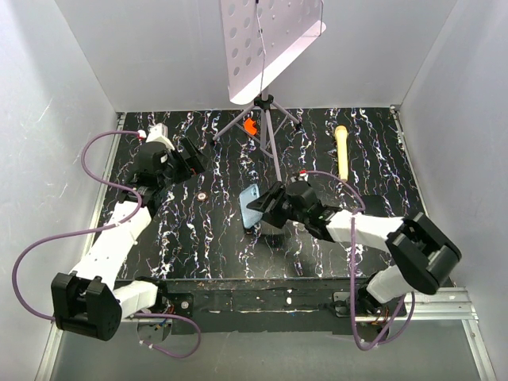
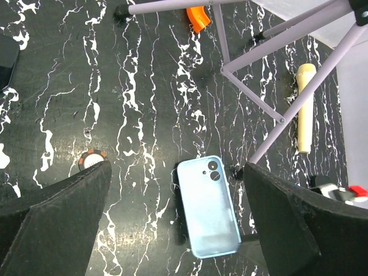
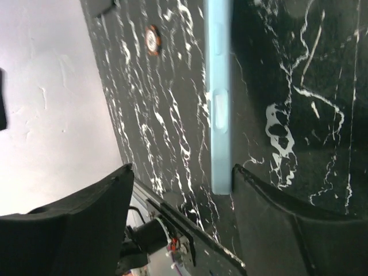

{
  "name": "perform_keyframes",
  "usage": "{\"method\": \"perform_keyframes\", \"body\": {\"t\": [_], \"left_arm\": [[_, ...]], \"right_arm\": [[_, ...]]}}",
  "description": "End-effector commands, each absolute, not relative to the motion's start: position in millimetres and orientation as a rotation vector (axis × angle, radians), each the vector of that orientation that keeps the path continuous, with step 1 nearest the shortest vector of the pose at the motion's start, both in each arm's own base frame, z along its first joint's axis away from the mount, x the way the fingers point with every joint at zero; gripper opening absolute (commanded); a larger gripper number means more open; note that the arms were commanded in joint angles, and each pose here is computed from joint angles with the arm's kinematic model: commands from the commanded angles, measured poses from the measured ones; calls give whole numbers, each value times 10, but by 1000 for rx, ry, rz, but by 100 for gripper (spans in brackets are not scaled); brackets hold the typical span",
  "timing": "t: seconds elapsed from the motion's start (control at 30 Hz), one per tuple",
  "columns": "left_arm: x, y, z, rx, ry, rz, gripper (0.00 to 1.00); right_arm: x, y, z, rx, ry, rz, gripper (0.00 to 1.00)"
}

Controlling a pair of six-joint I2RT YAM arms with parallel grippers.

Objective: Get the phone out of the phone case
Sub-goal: Place the phone case at the center of the board.

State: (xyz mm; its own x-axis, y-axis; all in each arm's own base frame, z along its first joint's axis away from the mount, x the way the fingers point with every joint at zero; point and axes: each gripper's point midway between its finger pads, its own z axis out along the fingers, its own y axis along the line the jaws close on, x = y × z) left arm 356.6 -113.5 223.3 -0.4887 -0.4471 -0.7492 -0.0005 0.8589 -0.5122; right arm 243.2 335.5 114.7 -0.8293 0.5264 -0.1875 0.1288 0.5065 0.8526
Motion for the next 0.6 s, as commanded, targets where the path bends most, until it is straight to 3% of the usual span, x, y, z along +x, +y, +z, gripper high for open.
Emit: {"method": "perform_keyframes", "body": {"t": [0.0, 0.13, 0.23, 0.37, 0.57], "left_arm": [[3506, -1148, 2412, -302, 1977, -586, 100], [3476, -1183, 2467, -278, 1964, -602, 100], [3469, -1204, 2479, -271, 1965, -610, 100], [3447, -1309, 2469, -262, 1977, -674, 100], [3322, -1585, 2655, -158, 1978, -845, 100]], "right_arm": [[2196, 3574, 1040, 421, 2470, 1324, 79], [1815, 3249, 863, 374, 2596, 1201, 83], [1694, 2686, 846, 314, 2668, 855, 84], [1786, 1925, 955, 406, 2666, 536, 83], [2328, 614, 1240, 787, 2465, 225, 73]]}}
